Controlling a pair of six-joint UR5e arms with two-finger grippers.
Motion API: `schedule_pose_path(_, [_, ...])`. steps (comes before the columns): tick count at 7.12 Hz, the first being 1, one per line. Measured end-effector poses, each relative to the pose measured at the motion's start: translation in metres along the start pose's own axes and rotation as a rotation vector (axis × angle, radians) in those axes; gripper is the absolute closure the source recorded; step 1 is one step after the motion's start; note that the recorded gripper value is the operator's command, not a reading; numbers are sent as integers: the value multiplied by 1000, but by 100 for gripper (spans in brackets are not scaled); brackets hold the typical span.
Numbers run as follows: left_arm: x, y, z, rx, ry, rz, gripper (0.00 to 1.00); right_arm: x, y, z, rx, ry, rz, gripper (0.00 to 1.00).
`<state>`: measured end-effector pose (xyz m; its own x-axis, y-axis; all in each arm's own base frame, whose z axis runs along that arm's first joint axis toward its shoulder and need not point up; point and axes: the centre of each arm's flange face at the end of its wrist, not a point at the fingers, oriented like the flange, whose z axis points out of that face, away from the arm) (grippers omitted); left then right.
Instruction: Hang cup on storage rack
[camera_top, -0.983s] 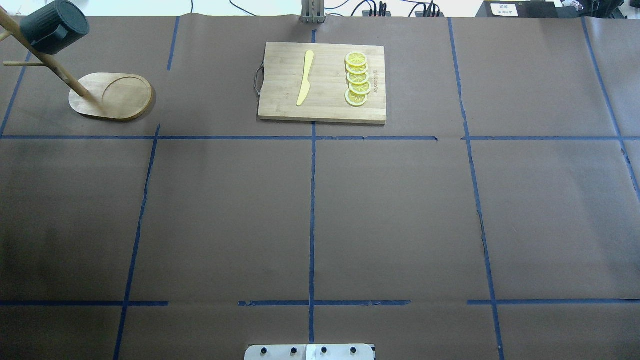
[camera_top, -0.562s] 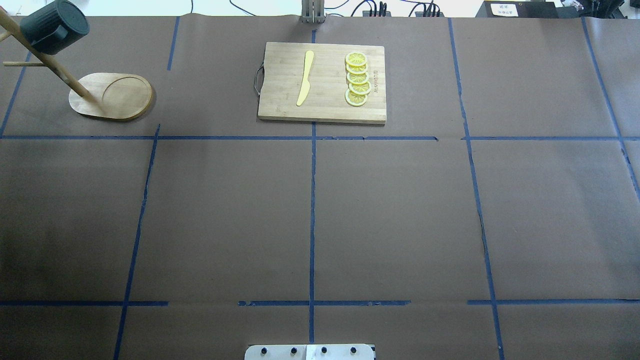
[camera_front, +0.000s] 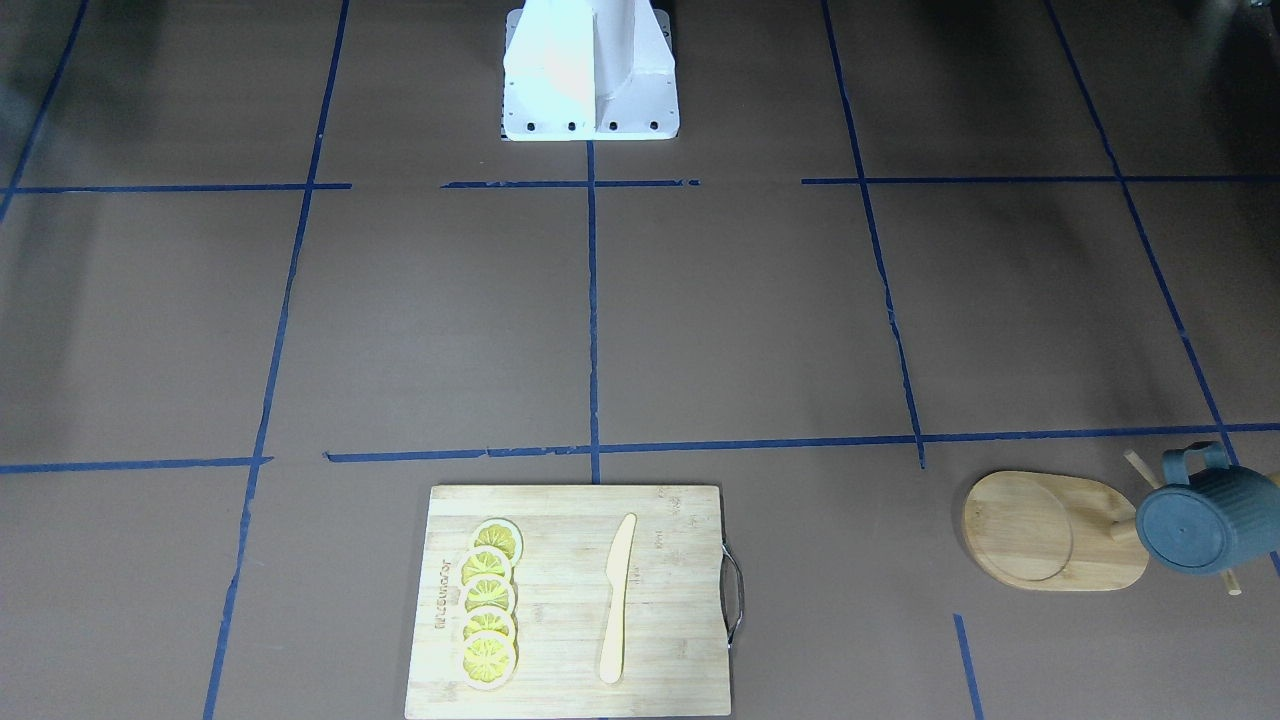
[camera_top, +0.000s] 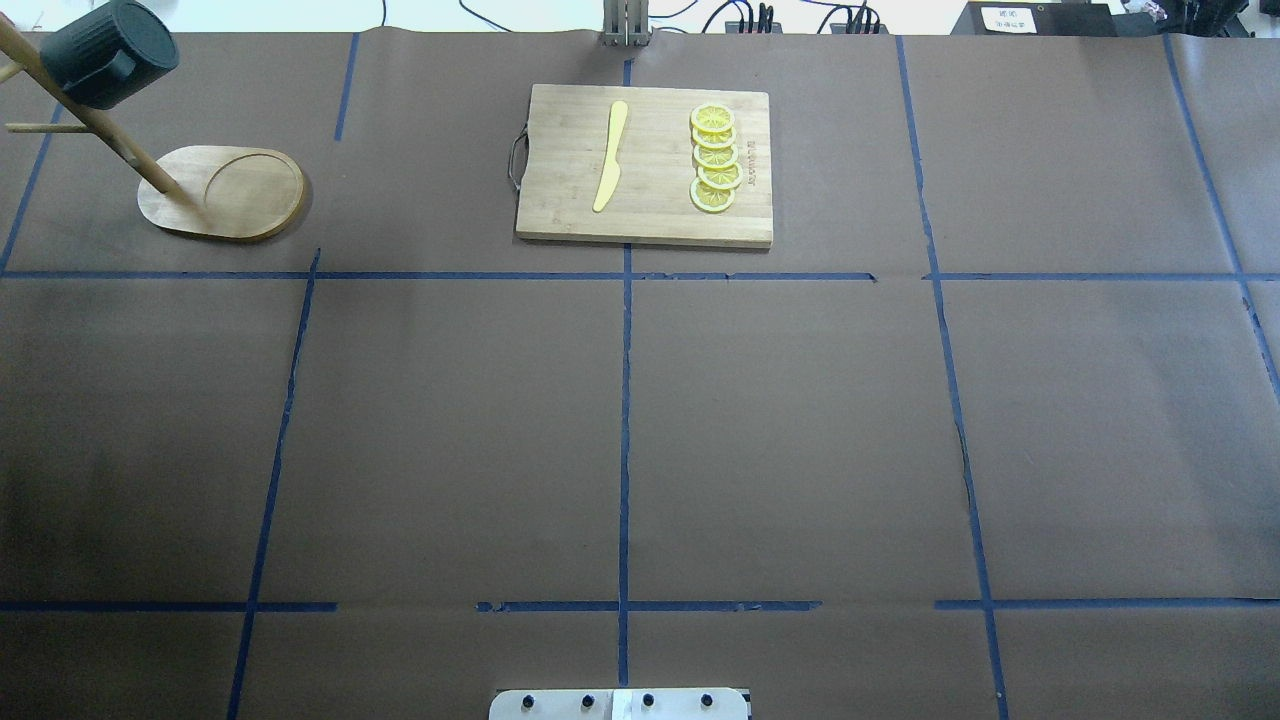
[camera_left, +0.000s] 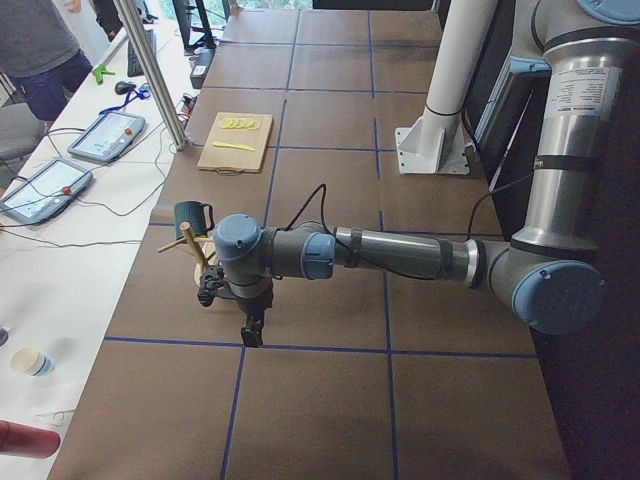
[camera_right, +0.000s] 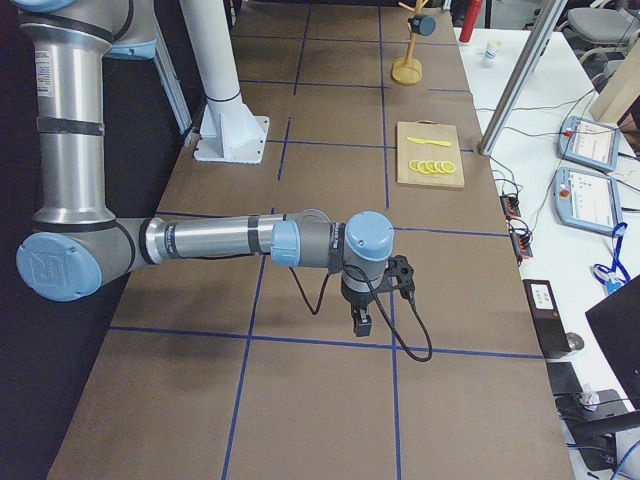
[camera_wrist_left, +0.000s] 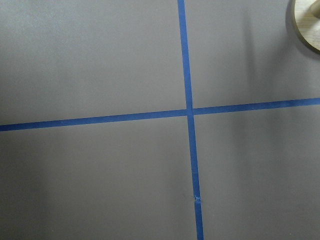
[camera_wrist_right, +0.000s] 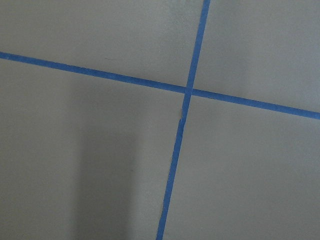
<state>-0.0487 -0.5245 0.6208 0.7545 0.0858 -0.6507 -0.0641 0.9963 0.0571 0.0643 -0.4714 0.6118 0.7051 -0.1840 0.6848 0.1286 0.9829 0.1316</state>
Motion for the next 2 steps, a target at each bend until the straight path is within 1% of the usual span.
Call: schedule_pose_path(2, [0, 0, 0, -1, 0, -1, 0, -2, -1, 1, -1, -1, -1, 0])
